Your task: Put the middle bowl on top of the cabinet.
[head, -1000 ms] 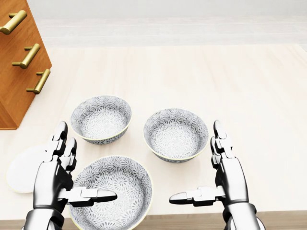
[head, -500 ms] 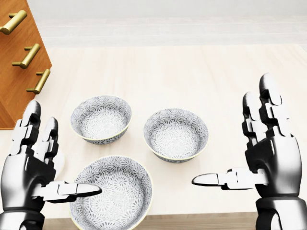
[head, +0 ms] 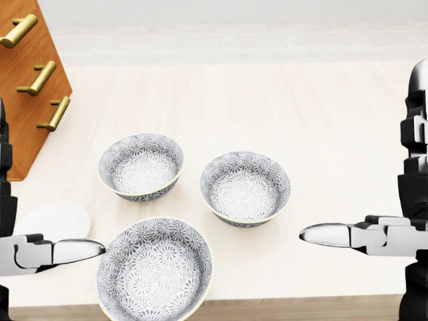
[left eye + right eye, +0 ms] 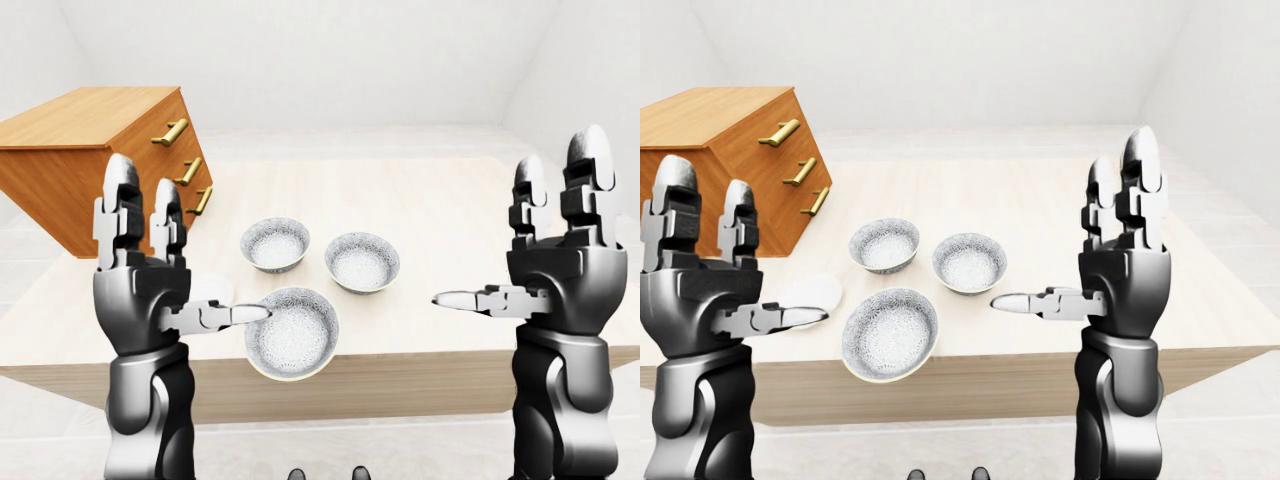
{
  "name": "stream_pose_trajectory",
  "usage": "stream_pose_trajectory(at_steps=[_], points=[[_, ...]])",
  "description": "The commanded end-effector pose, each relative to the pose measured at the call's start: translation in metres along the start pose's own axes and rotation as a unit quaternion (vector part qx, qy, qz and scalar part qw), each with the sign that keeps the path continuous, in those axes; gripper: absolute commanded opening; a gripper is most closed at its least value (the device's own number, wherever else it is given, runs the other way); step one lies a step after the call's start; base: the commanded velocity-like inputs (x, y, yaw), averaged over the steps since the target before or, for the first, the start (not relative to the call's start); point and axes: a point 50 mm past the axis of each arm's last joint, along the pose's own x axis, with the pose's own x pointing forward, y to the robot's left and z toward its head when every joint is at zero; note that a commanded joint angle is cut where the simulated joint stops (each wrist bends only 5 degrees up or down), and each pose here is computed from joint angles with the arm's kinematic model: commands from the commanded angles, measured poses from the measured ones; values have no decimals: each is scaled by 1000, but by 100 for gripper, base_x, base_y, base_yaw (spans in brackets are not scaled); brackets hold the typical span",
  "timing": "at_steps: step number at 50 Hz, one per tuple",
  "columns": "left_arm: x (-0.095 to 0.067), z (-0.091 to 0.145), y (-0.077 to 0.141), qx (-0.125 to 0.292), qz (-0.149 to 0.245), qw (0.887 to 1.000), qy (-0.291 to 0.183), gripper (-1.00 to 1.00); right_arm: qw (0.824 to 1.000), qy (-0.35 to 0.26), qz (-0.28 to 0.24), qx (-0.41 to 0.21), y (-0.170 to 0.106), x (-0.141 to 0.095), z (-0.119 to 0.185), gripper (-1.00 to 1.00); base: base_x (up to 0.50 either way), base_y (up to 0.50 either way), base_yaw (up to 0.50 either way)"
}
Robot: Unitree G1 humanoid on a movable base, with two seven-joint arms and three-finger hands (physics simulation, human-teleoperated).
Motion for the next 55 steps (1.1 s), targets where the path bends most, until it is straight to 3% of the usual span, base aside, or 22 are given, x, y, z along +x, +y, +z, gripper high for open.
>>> stream_pose_trajectory(at_steps=[1, 7, 14, 21, 28, 33, 36, 55], points=[[3, 32, -1, 4, -2, 997, -74, 100, 999, -50, -3, -6, -3, 4, 21, 100, 0, 0, 0], [6, 27, 1, 10, -1, 998, -65, 100, 999, -40, 0, -13, -1, 4, 17, 100, 0, 0, 0], [6, 38, 2, 11, 1, 996, -91, 100, 998, -59, -2, -10, -3, 6, 24, 100, 0, 0, 0], [5, 23, 3, 17, 1, 998, -56, 100, 999, -48, -2, -11, -3, 4, 20, 100, 0, 0, 0], [3, 28, 1, 17, -3, 998, -64, 100, 999, -44, -16, -15, -10, 7, 17, 100, 0, 9, 0], [4, 28, 3, 12, -2, 998, -64, 100, 999, -37, -20, -13, -12, 5, 15, 100, 3, 49, 0], [2, 15, 4, 13, 1, 999, -35, 100, 999, -40, -27, -12, -14, 6, 16, 100, 6, 50, 0], [2, 15, 3, 16, -1, 999, -35, 100, 999, -33, -25, -19, -14, 4, 14, 100, 8, 48, 0]])
